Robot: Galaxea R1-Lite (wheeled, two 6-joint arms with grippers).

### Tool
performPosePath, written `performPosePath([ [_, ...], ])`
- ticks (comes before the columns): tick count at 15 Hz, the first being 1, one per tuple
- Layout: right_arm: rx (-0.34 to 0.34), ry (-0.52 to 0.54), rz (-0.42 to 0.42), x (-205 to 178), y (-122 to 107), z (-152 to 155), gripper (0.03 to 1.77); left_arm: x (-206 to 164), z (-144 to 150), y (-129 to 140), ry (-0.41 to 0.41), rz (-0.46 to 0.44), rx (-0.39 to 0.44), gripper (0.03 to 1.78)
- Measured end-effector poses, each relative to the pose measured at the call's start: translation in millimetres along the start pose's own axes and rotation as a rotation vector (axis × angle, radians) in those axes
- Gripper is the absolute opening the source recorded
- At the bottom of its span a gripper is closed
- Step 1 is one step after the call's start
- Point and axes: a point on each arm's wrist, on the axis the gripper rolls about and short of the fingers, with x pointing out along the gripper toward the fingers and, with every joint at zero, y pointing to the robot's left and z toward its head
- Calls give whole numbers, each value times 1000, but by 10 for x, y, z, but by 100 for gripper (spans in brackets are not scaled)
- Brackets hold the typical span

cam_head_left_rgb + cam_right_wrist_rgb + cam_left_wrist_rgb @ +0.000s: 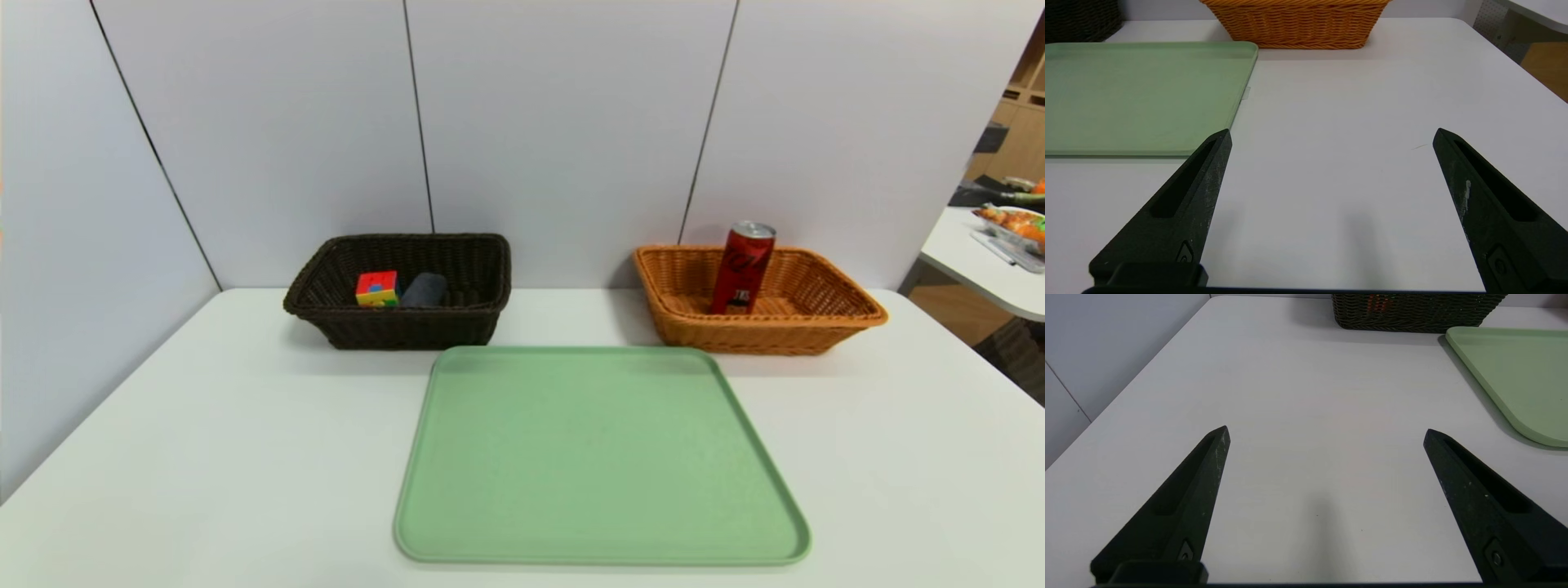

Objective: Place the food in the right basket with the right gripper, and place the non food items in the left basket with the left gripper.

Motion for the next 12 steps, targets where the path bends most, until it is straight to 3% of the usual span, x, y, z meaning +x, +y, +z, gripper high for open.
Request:
performPosePath([
  [12, -5, -9, 0, 1, 0, 7, 170, 0, 0, 0, 0, 0, 0, 169],
])
